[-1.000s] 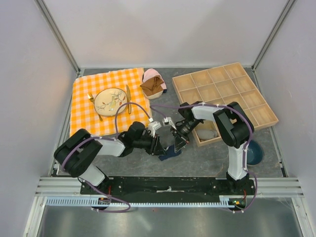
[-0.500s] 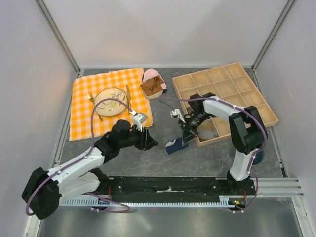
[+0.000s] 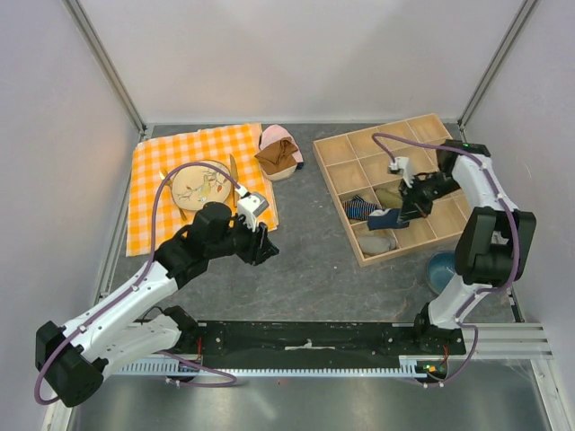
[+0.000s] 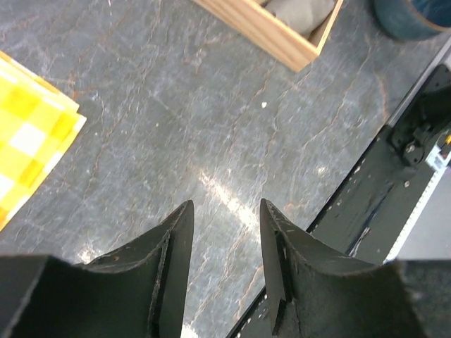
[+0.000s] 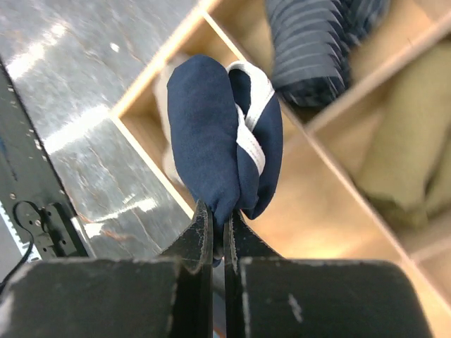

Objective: Roll the underwear
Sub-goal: Place the underwear in the storage box.

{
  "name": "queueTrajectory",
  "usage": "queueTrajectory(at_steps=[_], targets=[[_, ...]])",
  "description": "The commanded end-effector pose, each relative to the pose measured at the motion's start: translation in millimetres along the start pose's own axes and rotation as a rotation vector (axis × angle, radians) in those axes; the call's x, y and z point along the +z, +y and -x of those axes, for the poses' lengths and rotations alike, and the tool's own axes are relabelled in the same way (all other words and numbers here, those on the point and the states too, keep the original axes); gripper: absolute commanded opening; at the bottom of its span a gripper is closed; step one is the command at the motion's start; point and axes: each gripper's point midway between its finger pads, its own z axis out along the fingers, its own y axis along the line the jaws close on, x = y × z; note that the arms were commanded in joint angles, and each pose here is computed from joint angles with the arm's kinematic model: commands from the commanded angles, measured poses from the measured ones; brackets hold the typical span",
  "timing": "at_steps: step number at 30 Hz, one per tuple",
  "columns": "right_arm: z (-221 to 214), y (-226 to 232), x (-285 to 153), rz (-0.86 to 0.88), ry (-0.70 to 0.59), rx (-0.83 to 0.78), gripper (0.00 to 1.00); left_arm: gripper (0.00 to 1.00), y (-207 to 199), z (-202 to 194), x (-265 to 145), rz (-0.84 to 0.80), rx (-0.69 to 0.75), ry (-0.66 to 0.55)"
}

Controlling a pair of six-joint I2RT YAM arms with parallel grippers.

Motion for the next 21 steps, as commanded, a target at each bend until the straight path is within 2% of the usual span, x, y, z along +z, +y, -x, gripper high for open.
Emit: queueTrajectory(at_steps=[1,5,11,21], targets=[[-43,14,-33,-0.001,0.082,0.115,0.0,0.49,9,-19,-3,0.017,0.083,0.05],[-78,2,-45,-0.029,0.08,0.241,0.0,0.49,9,-18,-4,0.014,0.093,0.047],[-115,-14,-23,0.003,0.122,0.362,0.01,0.49,7,-19,-3,0.0,0.095,0.048],[-121,-67,7,-0.14,0.041,0.486,0.01,0.49,7,-17,-4,0.004,0.1,0.039]])
